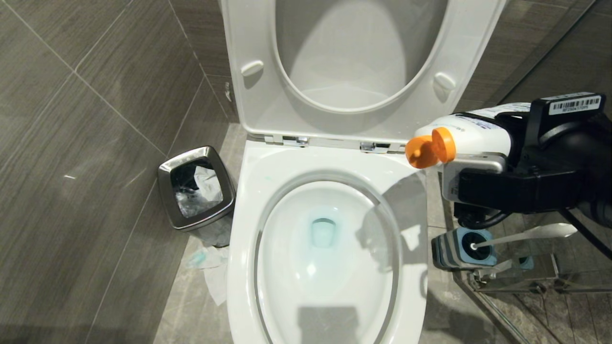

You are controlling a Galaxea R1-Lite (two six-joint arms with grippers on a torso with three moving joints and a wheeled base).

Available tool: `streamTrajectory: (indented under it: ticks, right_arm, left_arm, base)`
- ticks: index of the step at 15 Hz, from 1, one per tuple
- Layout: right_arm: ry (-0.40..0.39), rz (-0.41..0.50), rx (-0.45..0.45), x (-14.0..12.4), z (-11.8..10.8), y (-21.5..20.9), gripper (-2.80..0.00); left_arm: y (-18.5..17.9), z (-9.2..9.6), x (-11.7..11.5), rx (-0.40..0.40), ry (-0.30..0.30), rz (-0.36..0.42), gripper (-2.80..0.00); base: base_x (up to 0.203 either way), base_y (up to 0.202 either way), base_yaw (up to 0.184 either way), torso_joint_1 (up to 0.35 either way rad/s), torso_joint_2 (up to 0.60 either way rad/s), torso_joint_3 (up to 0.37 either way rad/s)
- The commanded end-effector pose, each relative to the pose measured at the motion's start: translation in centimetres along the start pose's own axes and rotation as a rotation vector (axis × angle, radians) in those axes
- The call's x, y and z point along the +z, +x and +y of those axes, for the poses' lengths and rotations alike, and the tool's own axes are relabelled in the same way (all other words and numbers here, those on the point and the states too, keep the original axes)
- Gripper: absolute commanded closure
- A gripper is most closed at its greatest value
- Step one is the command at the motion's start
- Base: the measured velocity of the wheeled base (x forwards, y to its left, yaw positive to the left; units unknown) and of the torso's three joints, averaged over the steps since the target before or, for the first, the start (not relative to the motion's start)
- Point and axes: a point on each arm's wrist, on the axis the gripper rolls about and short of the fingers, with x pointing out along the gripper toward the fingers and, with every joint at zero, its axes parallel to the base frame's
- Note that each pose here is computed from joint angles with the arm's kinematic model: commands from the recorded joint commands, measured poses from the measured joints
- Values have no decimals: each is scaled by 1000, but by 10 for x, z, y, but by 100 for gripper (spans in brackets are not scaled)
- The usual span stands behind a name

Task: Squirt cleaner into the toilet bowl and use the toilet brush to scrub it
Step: Pour in the cleaning agent

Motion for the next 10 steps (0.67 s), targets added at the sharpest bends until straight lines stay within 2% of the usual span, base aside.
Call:
streamTrajectory:
  ticks: [1,10]
  right_arm:
    - [-33,3,-15,2,-8,1,0]
    - [-100,26,-23,14,-19,11,0]
  left_arm:
    - [0,0,0,0,1,0,0]
    - [0,0,0,0,1,0,0]
  base:
    - [0,0,0,0,0,0]
    - [0,0,0,0,0,0]
